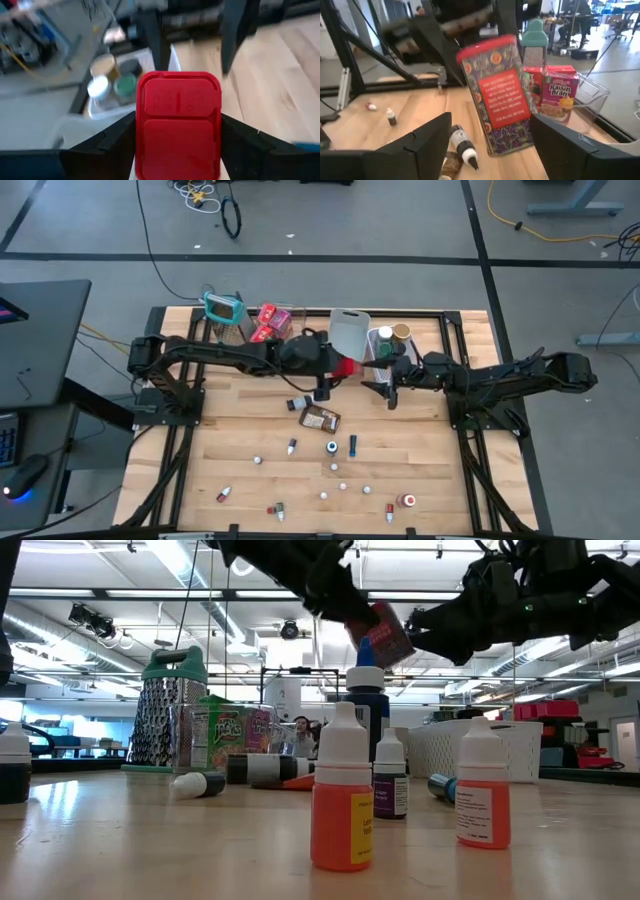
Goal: Pick & Place Kitchen Items
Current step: Put the red spice can into the white bin
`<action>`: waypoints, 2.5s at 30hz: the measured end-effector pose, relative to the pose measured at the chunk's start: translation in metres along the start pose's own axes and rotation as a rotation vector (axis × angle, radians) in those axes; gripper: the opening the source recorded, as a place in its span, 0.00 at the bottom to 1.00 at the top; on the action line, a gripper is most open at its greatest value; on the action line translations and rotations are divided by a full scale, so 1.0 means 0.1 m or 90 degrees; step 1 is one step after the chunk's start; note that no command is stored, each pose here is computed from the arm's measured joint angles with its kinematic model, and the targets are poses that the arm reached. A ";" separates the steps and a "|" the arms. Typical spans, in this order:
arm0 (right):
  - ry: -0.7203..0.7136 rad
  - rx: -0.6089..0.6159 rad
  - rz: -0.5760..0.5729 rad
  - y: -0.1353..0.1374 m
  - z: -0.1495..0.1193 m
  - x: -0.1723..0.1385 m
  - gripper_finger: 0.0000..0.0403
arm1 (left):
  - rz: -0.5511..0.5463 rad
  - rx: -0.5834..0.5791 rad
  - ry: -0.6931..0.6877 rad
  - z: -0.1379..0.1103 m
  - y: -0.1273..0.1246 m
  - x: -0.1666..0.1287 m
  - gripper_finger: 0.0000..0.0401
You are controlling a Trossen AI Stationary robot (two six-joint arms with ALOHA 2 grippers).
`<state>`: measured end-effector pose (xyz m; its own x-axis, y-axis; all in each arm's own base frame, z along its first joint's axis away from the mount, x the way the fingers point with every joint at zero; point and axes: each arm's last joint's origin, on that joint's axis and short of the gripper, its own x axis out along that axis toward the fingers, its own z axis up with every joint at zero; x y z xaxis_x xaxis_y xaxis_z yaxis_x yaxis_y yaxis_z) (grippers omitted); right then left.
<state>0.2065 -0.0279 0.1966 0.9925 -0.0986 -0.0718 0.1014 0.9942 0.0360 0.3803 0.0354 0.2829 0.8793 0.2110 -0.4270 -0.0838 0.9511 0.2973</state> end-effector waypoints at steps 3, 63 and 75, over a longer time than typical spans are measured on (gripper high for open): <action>0.005 -0.023 -0.004 0.00 0.00 0.00 0.69 | 0.008 -0.008 -0.023 0.04 0.02 0.00 0.60; 0.127 -0.126 0.011 -0.04 0.21 0.57 0.58 | 0.012 -0.028 0.064 -0.08 -0.04 -0.01 0.60; 0.134 -0.136 0.003 -0.04 0.20 0.57 0.50 | 0.015 -0.042 0.061 -0.08 -0.04 -0.01 0.64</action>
<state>0.2637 -0.0385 0.2123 0.9550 -0.1049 -0.2775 0.0580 0.9833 -0.1722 0.3762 0.0332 0.2753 0.8282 0.2507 -0.5013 -0.1368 0.9578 0.2530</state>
